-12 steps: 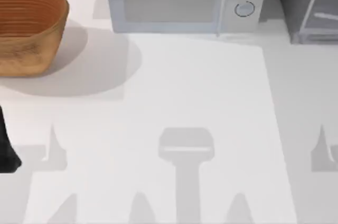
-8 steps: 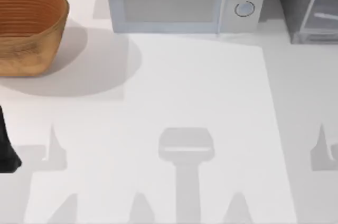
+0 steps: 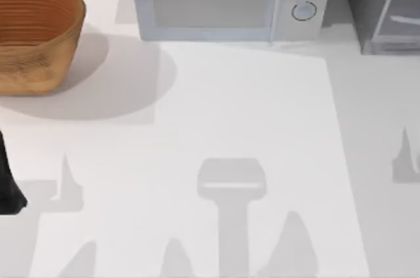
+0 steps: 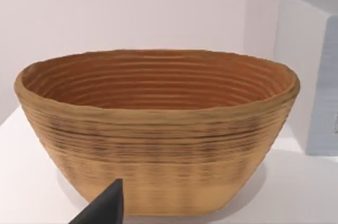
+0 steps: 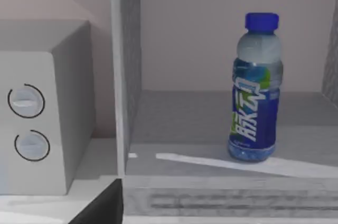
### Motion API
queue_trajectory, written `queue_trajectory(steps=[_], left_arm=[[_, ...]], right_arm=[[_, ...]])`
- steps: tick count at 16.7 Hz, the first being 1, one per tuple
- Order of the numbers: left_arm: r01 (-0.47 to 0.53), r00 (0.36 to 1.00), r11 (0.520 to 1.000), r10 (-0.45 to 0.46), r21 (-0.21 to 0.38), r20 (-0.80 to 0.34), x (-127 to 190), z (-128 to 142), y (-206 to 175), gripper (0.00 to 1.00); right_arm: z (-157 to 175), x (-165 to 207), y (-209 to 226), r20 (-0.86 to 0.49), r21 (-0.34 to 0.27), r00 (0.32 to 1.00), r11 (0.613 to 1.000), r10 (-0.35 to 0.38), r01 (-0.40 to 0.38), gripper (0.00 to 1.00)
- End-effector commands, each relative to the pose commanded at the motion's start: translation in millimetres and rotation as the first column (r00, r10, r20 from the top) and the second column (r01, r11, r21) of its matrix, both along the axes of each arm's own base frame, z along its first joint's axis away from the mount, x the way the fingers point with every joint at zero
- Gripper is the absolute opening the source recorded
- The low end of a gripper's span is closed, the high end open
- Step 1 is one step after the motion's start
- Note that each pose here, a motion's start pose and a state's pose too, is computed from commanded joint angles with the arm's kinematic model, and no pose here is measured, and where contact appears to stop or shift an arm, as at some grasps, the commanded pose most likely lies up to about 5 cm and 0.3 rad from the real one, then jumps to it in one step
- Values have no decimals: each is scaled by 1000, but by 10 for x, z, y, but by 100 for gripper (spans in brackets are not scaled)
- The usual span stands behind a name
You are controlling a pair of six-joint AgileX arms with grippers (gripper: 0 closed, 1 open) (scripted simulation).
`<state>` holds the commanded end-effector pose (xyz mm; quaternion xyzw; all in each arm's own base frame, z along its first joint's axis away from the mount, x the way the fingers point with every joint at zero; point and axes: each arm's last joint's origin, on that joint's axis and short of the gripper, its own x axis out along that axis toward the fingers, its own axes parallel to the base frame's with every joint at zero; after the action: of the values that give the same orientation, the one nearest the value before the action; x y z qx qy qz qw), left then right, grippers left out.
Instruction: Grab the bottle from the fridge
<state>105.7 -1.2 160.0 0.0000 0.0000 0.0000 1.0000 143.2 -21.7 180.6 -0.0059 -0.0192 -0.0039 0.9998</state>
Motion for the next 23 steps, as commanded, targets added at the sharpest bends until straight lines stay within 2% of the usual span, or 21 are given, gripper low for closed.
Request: queue_trajectory(steps=[9, 15, 23], left_arm=[[0, 1000, 1000, 0, 0, 0, 0, 0, 0, 100], [0, 1000, 1000, 0, 0, 0, 0, 0, 0, 100], [0, 1000, 1000, 0, 0, 0, 0, 0, 0, 100]], right_arm=[[-436, 519, -522, -77, 28, 997, 1000, 4, -2, 100], [-674, 609, -772, -44, 15, 999, 1000, 8, -7, 100], [-711, 617, -793, -42, 14, 999, 1000, 11, -10, 100]])
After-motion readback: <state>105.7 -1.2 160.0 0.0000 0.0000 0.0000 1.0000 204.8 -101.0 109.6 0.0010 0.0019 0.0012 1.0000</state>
